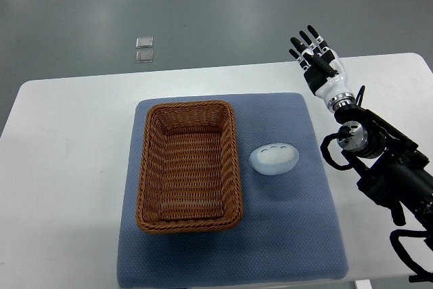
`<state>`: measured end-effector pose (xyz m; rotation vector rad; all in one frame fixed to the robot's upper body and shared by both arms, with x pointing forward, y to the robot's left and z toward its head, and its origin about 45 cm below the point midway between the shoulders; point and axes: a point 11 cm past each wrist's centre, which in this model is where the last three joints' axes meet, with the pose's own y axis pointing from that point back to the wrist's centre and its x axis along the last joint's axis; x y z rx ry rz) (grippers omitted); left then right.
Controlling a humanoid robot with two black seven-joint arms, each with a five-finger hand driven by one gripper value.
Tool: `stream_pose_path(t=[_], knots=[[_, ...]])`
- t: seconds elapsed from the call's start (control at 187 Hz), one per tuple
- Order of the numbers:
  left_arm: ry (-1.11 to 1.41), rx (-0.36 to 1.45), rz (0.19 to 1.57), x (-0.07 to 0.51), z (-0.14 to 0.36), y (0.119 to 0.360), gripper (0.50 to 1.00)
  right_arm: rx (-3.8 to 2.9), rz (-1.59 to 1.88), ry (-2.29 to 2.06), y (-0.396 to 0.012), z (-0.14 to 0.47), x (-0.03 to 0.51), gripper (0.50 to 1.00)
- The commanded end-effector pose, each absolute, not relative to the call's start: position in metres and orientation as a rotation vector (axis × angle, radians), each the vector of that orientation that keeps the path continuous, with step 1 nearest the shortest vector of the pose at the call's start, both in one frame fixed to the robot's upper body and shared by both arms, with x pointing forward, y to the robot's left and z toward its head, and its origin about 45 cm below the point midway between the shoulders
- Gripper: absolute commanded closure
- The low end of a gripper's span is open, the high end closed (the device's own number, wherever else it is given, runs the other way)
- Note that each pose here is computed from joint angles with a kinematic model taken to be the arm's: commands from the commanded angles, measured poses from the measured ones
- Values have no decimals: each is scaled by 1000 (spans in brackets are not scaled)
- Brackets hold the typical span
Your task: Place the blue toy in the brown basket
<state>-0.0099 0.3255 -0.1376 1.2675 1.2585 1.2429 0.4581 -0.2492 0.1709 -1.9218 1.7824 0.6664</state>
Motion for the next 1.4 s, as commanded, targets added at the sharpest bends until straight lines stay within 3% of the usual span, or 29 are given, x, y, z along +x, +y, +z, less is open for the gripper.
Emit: stream_pose_path(t=[0.0,1.394], knots=[[1259,1267,1244,-10,-138,326,500,-1922,666,1782,-249,171,458,595],[1252,1278,1234,-12,-138,326,500,-1940,600,1792,-258,190,462,595]])
